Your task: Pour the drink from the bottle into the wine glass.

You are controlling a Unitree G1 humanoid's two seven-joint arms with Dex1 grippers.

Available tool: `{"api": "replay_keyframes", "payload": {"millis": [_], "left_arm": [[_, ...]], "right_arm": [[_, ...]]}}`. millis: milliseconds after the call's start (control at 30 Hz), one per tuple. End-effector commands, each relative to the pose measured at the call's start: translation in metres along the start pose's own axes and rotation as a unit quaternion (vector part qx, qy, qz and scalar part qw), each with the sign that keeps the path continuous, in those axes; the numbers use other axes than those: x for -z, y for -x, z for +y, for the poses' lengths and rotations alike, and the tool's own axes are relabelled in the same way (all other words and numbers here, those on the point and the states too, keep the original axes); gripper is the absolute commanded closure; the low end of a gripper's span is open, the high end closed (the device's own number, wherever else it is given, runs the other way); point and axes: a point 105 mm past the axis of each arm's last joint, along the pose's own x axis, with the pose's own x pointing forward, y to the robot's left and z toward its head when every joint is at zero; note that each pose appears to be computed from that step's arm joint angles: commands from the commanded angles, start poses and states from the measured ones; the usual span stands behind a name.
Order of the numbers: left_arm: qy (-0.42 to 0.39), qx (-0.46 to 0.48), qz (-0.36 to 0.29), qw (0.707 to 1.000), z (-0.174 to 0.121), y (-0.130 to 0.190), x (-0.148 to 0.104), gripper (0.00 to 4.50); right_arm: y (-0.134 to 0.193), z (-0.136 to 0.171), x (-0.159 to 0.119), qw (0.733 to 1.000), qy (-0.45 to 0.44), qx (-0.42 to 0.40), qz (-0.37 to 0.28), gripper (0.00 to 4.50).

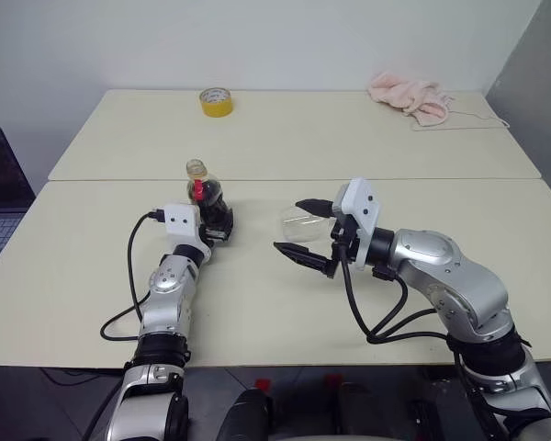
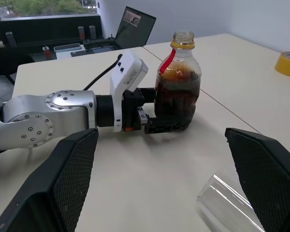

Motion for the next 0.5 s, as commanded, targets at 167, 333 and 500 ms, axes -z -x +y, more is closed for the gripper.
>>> {"api": "replay_keyframes", "payload": {"millis": [167, 333, 500], "left_arm": [[-0.018, 0.006, -0.036, 0.999, -0.002, 0.019, -0.02, 0.01], [-0.02, -0.003, -0.031, 0.999, 0.004, 0.041, -0.021, 0.01], [-0.058, 0.007, -0.033, 0.998, 0.004, 0.066, -0.03, 0.01]], "right_arm": [[0.006, 0.003, -0.014, 0.999, 0.027, -0.007, -0.018, 0.0], [0.018, 0.003, -0.008, 0.999, 0.031, -0.007, -0.005, 0.0], [0.033, 0.0, -0.003, 0.999, 0.031, 0.003, 0.012, 0.0]]}}
